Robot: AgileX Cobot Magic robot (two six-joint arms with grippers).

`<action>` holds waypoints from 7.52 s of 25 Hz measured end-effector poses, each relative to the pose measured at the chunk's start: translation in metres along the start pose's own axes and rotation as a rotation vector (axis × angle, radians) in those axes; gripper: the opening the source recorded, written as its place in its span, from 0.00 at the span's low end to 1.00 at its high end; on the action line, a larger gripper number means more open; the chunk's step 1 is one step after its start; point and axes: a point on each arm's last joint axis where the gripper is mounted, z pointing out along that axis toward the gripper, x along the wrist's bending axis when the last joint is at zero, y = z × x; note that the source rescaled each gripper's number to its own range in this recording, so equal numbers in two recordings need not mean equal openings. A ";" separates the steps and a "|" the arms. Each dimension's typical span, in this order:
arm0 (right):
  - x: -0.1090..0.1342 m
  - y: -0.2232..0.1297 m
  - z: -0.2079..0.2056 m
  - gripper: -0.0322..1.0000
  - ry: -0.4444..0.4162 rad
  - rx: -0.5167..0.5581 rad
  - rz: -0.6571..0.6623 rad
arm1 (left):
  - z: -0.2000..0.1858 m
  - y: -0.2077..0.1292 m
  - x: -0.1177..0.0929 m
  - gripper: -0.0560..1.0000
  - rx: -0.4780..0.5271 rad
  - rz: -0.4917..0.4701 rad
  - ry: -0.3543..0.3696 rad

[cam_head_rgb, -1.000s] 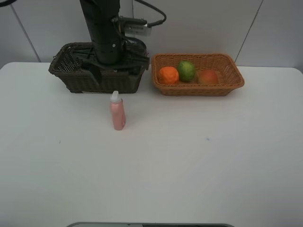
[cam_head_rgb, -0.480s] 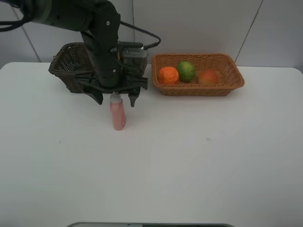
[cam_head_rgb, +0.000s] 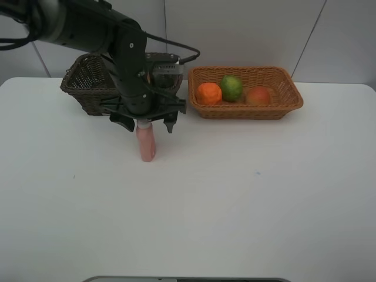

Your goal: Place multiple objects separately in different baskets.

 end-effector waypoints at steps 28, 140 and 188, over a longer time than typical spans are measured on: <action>0.000 0.000 0.000 1.00 0.000 0.000 0.000 | 0.022 -0.009 0.003 0.42 0.068 0.005 0.041; 0.000 0.000 0.000 1.00 0.000 0.000 0.000 | -0.202 -0.047 0.155 0.96 -0.500 -0.004 0.156; 0.000 0.000 0.000 1.00 0.000 0.000 0.000 | -0.257 -0.295 0.176 0.96 -0.762 0.081 0.036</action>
